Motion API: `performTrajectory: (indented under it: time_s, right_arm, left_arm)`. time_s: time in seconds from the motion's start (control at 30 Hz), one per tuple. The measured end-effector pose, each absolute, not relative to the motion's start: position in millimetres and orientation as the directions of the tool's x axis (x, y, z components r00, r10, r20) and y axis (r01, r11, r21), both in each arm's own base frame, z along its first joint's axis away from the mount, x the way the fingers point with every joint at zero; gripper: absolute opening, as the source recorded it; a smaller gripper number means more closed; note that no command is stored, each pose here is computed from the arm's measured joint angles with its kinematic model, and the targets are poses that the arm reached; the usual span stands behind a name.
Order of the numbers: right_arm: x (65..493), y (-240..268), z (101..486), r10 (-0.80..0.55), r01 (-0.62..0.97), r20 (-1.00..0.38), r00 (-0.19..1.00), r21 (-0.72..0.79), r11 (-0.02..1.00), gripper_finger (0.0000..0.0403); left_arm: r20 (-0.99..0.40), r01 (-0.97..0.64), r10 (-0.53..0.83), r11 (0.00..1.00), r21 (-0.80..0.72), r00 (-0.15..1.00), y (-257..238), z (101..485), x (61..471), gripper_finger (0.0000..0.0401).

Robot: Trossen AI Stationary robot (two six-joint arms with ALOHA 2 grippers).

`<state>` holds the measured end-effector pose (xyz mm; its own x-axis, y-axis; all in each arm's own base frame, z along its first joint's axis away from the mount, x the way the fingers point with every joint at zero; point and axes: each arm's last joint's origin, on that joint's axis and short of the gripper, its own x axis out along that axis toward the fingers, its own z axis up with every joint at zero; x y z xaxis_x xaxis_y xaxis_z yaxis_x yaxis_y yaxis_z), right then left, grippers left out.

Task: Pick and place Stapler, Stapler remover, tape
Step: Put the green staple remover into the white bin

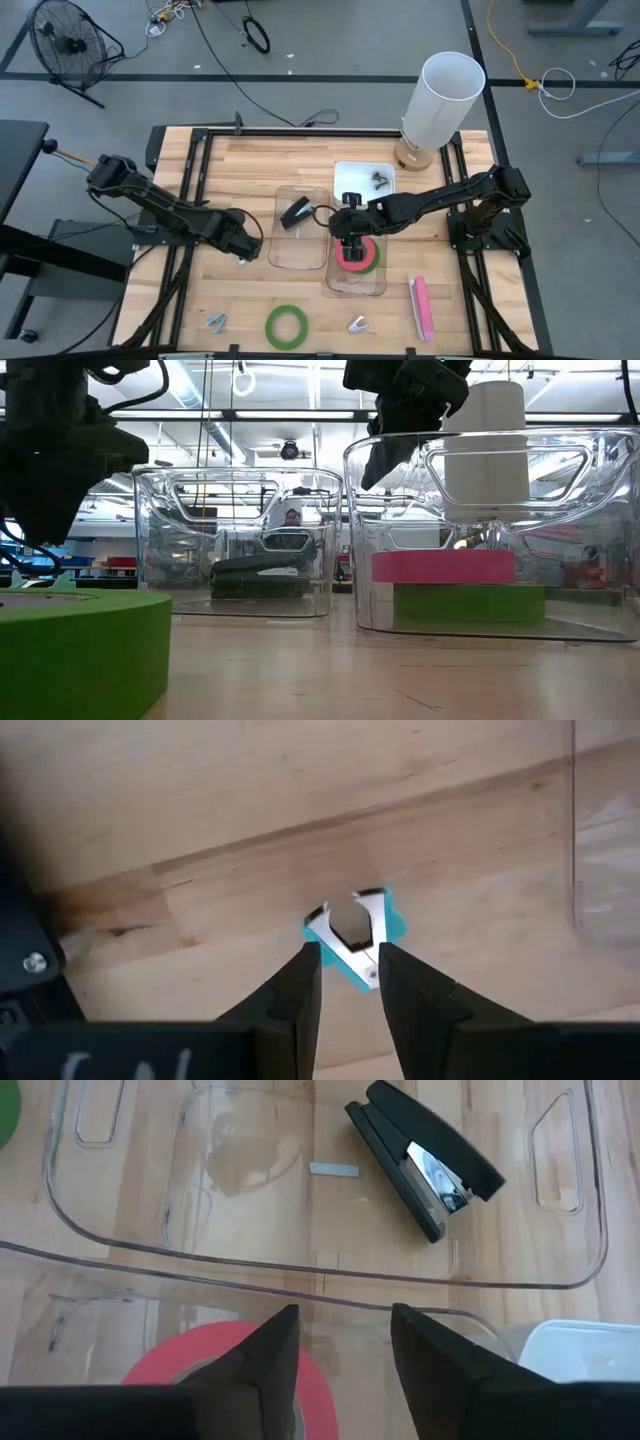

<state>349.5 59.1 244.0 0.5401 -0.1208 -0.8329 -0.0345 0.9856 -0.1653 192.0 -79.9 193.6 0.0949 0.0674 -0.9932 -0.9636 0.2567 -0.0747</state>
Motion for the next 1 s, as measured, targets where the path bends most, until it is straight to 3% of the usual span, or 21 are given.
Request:
performTrajectory:
  time_s: [0.3,1.0]
  right_arm:
    - [350.4,59.1,244.5,-0.119,-0.039,-0.828,0.548,-0.168,0.985,0.0162]
    - [347.9,58.8,231.9,-0.118,-0.040,-0.831,0.544,-0.166,0.985,0.0162]
  left_arm:
    - [-0.995,-0.979,0.074,0.196,-0.057,0.072,-84.2,189.0,192.3,0.0108]
    - [-0.991,-0.979,0.108,0.178,0.096,-0.077,-94.7,142.2,211.7,0.0108]
